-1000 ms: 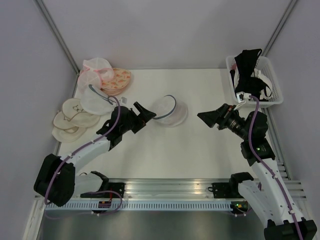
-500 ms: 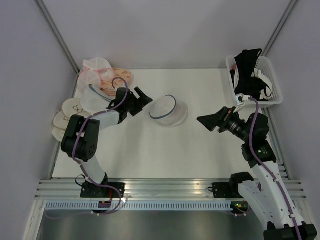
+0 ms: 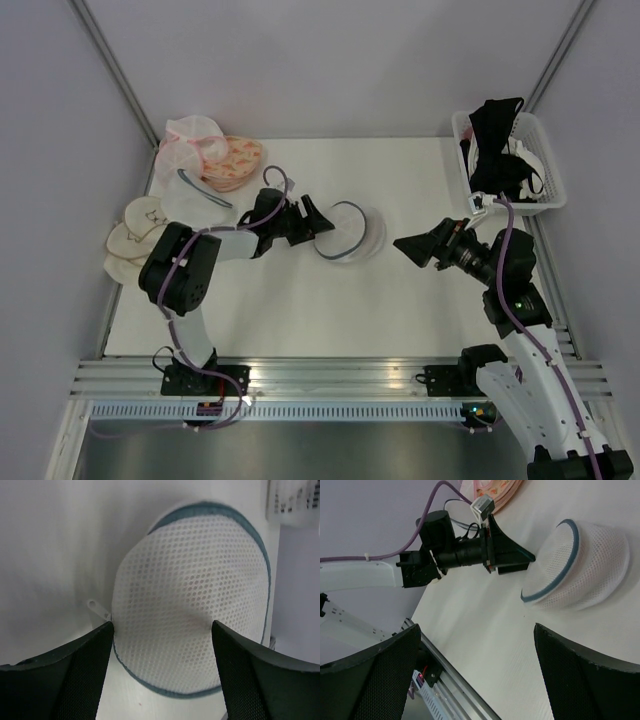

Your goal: Unzip the laundry bag and remove the bra

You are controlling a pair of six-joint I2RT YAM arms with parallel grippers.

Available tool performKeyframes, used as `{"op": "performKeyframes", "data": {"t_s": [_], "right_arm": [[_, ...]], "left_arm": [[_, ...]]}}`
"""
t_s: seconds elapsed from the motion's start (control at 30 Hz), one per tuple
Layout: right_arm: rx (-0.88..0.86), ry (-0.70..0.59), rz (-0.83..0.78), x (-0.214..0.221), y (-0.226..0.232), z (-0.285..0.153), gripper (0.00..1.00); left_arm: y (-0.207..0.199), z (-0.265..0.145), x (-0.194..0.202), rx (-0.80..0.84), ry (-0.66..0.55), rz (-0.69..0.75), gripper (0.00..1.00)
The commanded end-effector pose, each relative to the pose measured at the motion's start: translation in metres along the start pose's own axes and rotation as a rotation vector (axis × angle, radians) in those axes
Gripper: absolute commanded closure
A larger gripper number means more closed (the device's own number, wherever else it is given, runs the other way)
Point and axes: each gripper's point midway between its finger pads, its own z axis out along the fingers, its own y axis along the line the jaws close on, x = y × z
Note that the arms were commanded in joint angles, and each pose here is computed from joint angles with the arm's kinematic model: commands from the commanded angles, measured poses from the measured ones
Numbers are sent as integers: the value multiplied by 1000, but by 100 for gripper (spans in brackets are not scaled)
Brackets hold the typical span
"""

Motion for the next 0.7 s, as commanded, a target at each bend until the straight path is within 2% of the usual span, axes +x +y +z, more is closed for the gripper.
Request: {"op": "performKeyframes", "data": {"t_s": [0.0, 0.3, 0.4, 0.53, 0.57, 0.6, 0.67], "right_arm": [[-14, 4, -13, 3, 0, 1, 2], [1, 7, -8, 9, -3, -3, 2], [11, 8, -7, 11, -6, -4, 2], [8, 16, -2, 13, -6, -4, 2], [10, 16, -3, 13, -6, -4, 2], [12, 21, -4, 14, -6, -5, 2], [16, 26, -12, 16, -6, -6, 2]], "left_arm": [[-54, -20, 35, 160, 26, 116, 17], [-97, -63, 124, 240, 111, 49, 19], [-119, -75, 134, 294, 97, 51, 19], [-106, -76, 107, 170, -21, 193, 11], [-90, -76, 108, 89, -13, 225, 10], [-90, -76, 84, 32, -98, 276, 4], [-80, -76, 67, -41, -152, 325, 1]]}}
